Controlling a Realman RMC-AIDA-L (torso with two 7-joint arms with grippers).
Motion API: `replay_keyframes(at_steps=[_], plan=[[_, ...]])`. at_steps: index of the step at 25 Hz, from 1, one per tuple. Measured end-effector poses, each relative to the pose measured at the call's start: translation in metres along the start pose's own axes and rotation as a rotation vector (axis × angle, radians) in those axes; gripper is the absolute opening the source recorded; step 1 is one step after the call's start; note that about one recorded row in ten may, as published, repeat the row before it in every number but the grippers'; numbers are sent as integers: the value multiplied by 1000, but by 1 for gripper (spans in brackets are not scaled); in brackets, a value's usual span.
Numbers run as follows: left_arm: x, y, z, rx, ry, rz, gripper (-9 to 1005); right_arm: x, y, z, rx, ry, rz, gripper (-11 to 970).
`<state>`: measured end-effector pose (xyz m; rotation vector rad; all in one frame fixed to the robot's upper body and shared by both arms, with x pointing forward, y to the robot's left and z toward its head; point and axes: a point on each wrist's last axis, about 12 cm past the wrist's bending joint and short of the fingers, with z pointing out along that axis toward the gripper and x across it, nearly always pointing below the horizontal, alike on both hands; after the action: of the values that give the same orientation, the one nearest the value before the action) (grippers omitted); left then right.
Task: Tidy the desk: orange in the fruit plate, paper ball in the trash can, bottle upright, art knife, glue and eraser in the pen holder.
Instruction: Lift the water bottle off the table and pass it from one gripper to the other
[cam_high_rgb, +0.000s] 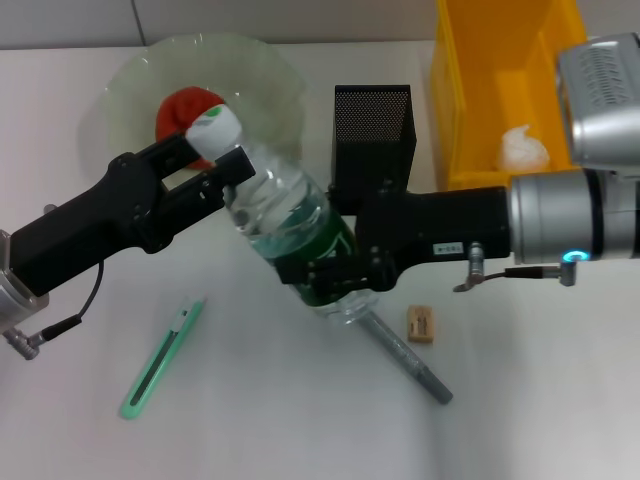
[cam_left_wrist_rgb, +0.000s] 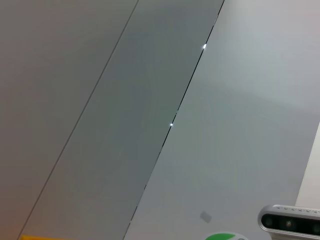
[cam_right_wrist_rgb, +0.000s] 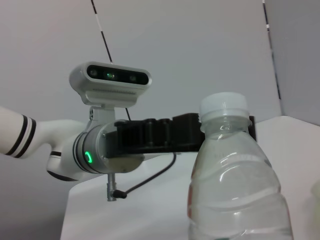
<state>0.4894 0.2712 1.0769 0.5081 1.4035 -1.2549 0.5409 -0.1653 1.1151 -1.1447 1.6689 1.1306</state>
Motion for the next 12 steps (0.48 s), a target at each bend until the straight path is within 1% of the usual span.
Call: replay_keyframes(at_steps=[8,12], plan=[[1,0,1,4,0,0,582,-5,2,16,-26,12,-16,766],[2,0,1,2,-2,0,574,-6,1,18,-25,14,-18,766]])
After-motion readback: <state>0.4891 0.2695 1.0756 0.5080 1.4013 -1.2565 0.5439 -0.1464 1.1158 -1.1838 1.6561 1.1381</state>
